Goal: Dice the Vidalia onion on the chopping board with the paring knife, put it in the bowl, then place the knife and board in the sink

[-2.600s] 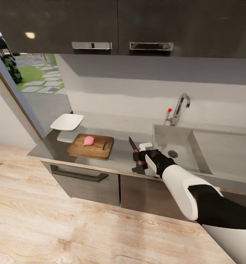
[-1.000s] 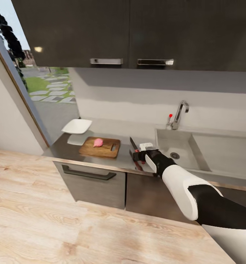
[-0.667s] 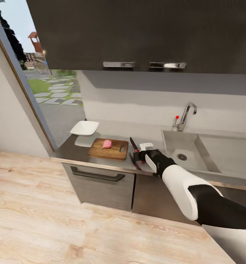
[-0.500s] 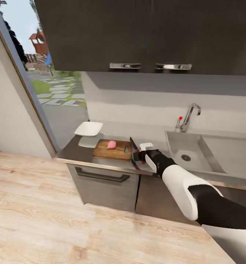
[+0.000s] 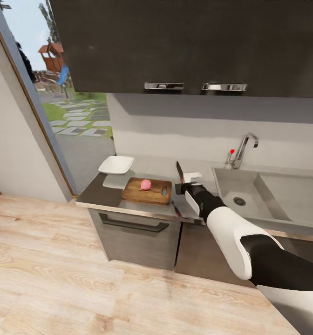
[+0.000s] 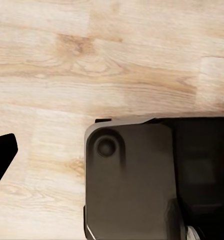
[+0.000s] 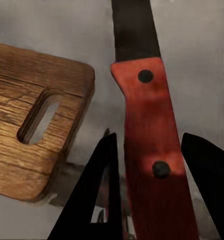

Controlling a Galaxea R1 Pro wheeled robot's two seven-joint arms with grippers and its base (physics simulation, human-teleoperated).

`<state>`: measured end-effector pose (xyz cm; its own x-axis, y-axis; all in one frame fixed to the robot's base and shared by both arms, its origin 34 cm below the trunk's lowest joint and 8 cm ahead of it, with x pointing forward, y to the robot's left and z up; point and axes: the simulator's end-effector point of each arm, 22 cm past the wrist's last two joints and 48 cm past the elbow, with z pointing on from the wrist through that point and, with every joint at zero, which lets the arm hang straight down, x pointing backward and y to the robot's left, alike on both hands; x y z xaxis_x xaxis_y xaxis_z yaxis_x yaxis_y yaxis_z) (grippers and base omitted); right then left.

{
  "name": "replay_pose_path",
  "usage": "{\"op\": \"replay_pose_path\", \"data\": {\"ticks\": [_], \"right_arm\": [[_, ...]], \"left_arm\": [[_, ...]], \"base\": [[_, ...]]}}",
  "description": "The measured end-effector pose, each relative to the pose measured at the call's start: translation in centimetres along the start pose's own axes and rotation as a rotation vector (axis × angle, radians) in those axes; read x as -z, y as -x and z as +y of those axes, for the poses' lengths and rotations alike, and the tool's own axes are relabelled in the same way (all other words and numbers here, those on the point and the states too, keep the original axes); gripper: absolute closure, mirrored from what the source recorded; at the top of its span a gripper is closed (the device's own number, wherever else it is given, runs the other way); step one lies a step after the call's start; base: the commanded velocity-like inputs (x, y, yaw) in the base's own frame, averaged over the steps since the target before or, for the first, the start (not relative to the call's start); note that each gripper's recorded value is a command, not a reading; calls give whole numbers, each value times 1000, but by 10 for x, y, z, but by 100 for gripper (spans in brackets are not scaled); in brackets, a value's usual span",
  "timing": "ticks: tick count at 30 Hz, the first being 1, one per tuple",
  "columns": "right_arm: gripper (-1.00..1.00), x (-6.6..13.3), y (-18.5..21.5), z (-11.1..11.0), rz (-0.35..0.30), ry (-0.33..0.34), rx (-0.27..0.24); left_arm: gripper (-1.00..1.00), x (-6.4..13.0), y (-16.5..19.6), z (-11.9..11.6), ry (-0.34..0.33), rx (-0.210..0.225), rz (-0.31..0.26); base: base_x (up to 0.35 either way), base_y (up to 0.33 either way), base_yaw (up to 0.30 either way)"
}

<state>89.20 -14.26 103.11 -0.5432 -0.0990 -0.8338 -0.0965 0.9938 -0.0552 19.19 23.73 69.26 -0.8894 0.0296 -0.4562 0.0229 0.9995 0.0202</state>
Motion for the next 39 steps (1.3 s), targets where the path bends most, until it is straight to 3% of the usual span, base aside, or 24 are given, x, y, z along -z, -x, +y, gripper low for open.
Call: {"op": "replay_pose_path", "data": {"ticks": [4,6,8,12,15,19,22,26,31,36,39], "right_arm": [[100,4,19,-30,-69,-134,-11],[100,5,23,-35,-86,-162,-5],[100,7,28,-40,-105,-196,35],[100,14,35,-59,-133,-315,162],[100,17,38,-68,-144,-367,216],[100,18,38,-71,-142,-386,249],[100,21,41,-71,-127,-415,370],[100,24,41,-73,-92,-450,487],[100,26,41,-75,-67,-473,548],[100,38,63,-72,-78,-573,840],[100,42,73,-68,-97,-588,874]], "left_arm": [[-100,-11,4,3,6,-4,5],[-100,-14,3,5,8,-6,11],[-100,-18,5,5,10,-7,11],[-100,-21,6,6,11,-8,13],[-100,-21,7,5,11,-8,11],[-100,-22,10,4,10,-6,6],[-100,-23,11,4,9,-6,5],[-100,-23,10,5,9,-6,6],[-100,-23,10,7,11,-9,7],[-100,-21,-2,10,15,-15,33],[-100,-21,-4,10,15,-15,36]], "base": [[0,0,0],[0,0,0],[0,0,0],[0,0,0],[0,0,0],[0,0,0],[0,0,0],[0,0,0],[3,0,0],[61,0,0],[46,0,0]]}}
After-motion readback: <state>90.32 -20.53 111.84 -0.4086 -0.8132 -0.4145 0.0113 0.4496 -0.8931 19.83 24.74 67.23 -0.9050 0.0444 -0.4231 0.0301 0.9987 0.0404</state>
